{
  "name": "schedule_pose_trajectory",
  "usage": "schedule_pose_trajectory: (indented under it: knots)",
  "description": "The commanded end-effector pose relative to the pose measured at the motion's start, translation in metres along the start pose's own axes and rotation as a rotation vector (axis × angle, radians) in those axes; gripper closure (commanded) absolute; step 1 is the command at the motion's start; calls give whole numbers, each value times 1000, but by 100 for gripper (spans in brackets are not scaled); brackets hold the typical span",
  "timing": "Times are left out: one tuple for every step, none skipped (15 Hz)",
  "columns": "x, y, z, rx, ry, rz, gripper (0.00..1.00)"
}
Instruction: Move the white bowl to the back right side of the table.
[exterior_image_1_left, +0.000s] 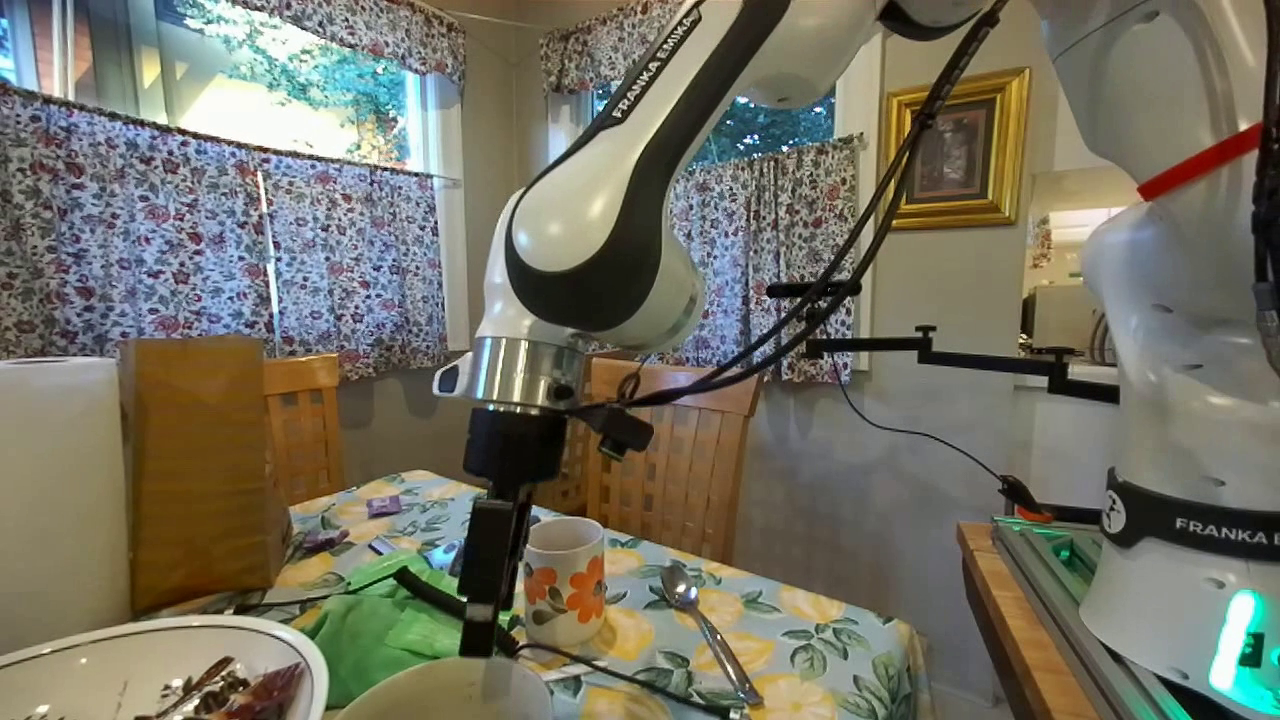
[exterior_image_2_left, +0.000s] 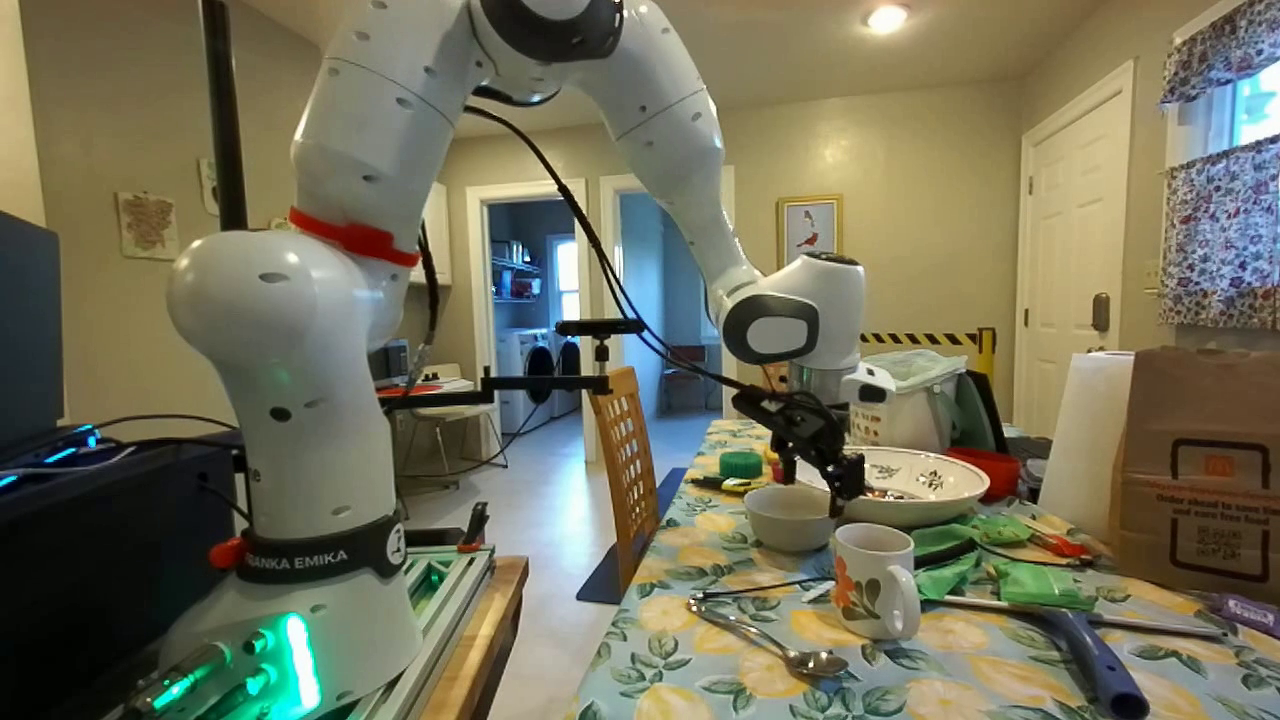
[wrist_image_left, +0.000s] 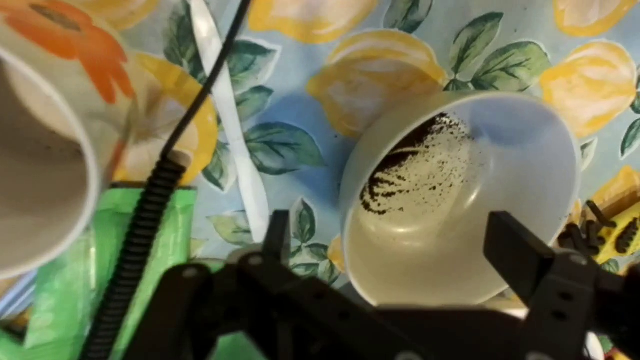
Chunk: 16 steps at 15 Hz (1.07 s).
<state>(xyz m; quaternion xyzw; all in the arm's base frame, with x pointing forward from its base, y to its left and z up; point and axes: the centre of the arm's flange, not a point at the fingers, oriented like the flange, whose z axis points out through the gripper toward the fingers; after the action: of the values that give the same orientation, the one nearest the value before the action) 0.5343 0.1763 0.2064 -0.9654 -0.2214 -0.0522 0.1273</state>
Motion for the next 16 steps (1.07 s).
schedule_pose_trajectory:
  knots:
    - [8, -6, 26, 17, -8, -16, 0]
    - [9, -6, 27, 19, -4, -19, 0]
    - [10, -4, 25, 21, 2, -19, 0]
    - [12, -1, 23, 15, 5, -19, 0]
    - [13, 5, 20, 14, 5, -18, 0]
    - [13, 11, 17, 8, 6, -12, 0]
    - [13, 17, 15, 7, 14, -3, 0]
    - [12, 23, 12, 1, 17, 9, 0]
    - [12, 28, 11, 2, 20, 15, 0]
    - [12, 32, 11, -2, 21, 18, 0]
    - [12, 33, 12, -5, 18, 18, 21]
    - [12, 34, 12, -10, 17, 20, 28]
    - [12, 33, 13, -1, 17, 18, 23]
    - [12, 32, 14, -4, 19, 16, 34]
    - [13, 30, 14, -2, 19, 11, 33]
    - [13, 28, 14, -3, 19, 4, 34]
